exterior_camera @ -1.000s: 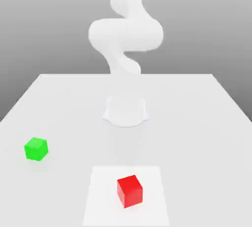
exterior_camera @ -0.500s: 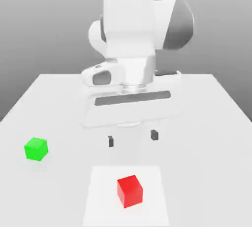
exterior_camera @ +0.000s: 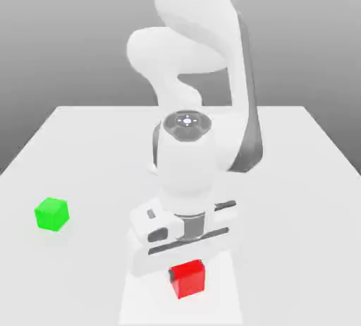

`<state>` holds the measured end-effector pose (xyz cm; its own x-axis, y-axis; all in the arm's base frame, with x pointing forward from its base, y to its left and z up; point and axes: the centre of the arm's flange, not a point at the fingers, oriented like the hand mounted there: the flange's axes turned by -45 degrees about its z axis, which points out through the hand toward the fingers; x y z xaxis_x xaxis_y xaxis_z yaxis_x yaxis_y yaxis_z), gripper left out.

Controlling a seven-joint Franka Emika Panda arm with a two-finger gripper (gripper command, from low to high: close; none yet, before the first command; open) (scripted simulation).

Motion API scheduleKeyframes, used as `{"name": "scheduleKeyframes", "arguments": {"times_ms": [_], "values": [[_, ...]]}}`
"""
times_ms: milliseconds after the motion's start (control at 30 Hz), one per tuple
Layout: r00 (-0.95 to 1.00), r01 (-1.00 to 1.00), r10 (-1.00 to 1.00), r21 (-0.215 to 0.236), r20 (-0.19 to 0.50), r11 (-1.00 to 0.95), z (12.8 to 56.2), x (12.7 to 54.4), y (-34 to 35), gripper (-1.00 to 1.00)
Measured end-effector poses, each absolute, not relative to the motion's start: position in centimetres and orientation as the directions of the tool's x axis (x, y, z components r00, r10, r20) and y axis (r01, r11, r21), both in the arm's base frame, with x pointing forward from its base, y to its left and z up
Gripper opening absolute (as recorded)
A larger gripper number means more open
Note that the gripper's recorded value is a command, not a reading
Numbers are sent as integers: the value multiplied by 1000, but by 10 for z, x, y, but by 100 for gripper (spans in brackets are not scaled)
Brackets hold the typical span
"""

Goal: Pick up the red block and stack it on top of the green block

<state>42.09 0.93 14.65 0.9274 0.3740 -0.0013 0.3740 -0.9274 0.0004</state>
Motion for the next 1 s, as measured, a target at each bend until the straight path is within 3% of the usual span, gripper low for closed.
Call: {"name": "scheduleKeyframes", "arguments": {"times_ms": [67,267,433,667,800,1000], "values": [[927,375,375,0,-1,-927,147,421,9,-100],[933,361,361,2,-1,-933,204,420,1,-100],[993,115,115,18,-3,-993,226,386,-126,-100],[985,-172,-172,15,-3,-985,243,294,-245,-100],[952,-305,-305,0,1,-952,240,240,-285,-100],[949,-315,-315,-4,3,-949,195,235,-288,-100]]}}
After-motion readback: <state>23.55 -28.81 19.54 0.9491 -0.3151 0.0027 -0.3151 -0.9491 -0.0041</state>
